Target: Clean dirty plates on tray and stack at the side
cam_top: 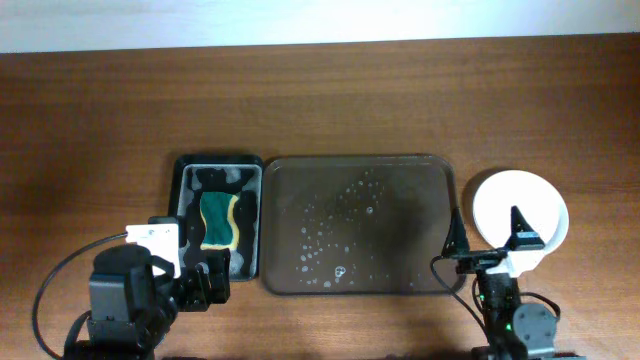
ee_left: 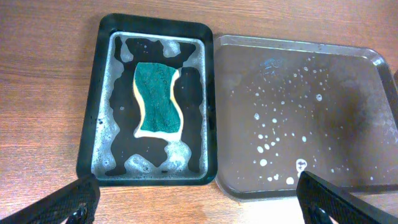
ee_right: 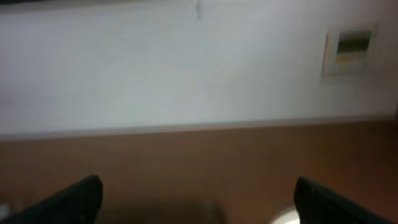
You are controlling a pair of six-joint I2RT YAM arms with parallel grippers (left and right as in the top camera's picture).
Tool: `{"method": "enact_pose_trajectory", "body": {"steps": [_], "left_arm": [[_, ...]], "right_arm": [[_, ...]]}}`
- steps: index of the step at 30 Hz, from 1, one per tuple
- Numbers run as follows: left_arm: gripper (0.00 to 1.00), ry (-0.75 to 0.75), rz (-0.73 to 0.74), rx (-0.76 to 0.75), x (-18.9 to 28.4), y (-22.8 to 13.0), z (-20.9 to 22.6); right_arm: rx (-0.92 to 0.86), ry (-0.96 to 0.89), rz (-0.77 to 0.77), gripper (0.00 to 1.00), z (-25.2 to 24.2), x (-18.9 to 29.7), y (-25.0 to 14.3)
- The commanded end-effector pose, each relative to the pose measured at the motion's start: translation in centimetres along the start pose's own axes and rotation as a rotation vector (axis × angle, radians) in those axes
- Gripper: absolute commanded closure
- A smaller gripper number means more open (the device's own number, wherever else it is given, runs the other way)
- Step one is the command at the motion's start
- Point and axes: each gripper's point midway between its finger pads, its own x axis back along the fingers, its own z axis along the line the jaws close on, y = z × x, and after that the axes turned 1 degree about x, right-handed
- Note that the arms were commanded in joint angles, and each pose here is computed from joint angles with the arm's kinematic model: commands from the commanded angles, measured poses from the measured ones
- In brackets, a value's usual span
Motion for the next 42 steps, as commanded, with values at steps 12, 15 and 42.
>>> {"method": "enact_pose_trajectory", "body": {"steps": [12, 15, 42], "left_arm": [[0.01, 0.001, -0.006, -0.014, 0.0, 0.0, 0.1], [0.01, 0.001, -0.006, -0.014, 0.0, 0.0, 0.1], [0.01, 0.016, -0.73, -0.261, -8.0, -0.3, 2.2]], "right_arm": [[0.003, -0.003, 0.122, 0.01, -0.1, 0.2, -3.2], [0.003, -0.003, 0.122, 0.01, -0.1, 0.2, -3.2], [0.003, -0.003, 0.122, 0.01, -0.1, 0.2, -3.2]]}}
